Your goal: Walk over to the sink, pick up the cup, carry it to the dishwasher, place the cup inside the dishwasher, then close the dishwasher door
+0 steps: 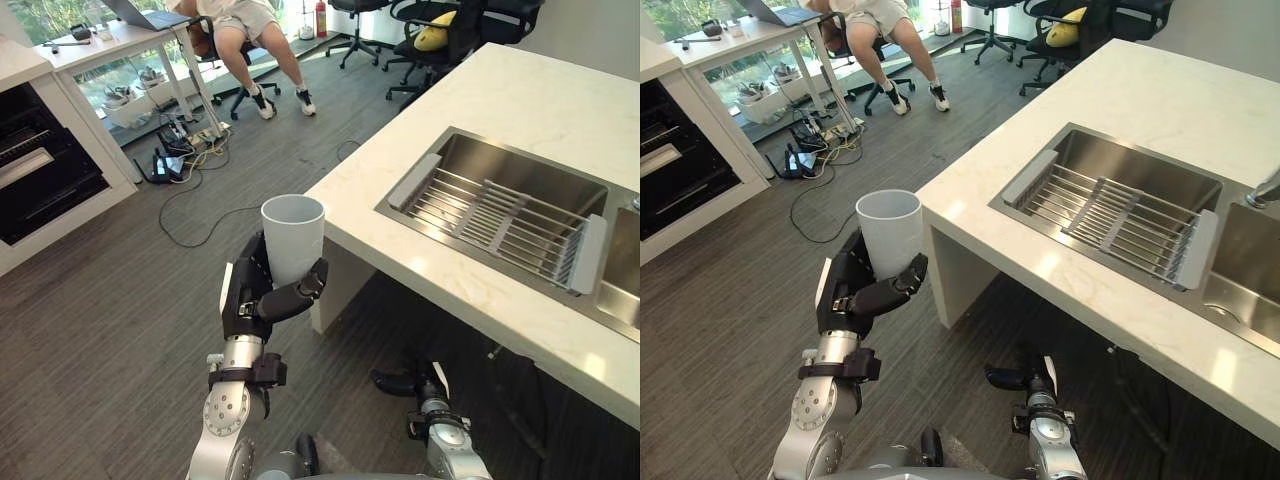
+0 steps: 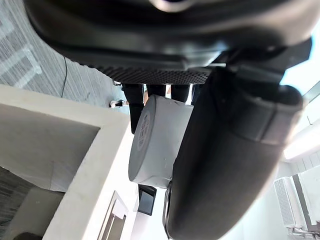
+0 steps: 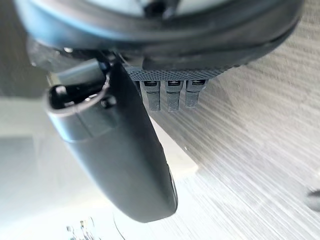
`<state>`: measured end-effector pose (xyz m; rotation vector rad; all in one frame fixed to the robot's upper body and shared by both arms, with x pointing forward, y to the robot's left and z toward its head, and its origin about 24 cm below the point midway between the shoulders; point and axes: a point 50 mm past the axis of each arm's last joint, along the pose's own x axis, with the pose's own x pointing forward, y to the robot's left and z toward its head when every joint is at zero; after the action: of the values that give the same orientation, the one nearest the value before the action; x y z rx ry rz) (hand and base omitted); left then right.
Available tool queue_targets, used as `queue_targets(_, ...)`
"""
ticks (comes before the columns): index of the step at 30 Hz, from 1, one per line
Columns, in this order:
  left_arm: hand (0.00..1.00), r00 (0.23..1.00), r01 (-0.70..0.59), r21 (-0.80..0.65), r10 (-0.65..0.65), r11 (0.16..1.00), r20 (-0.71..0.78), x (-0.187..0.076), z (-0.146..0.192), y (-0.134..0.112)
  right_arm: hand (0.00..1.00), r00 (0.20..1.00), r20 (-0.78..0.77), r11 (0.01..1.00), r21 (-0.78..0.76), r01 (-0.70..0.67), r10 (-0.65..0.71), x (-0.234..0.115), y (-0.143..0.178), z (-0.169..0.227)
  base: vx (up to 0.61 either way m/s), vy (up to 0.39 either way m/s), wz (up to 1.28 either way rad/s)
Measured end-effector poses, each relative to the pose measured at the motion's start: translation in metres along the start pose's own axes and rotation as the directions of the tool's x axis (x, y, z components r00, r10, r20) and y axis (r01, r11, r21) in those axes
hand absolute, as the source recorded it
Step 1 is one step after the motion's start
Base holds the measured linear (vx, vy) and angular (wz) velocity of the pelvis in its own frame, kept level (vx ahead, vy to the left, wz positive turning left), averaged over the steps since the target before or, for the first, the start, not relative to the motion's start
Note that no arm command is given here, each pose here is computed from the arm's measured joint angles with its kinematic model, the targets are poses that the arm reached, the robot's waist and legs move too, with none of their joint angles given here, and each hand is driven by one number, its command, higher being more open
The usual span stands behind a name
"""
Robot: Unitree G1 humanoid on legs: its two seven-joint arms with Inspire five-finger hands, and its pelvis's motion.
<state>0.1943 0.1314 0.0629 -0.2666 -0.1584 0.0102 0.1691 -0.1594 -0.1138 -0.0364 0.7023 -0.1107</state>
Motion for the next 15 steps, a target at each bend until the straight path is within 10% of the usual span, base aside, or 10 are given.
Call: queue_targets(15, 0.3, 0.998, 0.038, -0.018, -0.039, 0.999, -0.057, 0.001, -0.013, -0.01, 0.9, 0.998, 0.019, 0.994, -0.087, -0.065, 0.067, -0.004, 0.01, 0.004, 0.18, -0.044, 1.16)
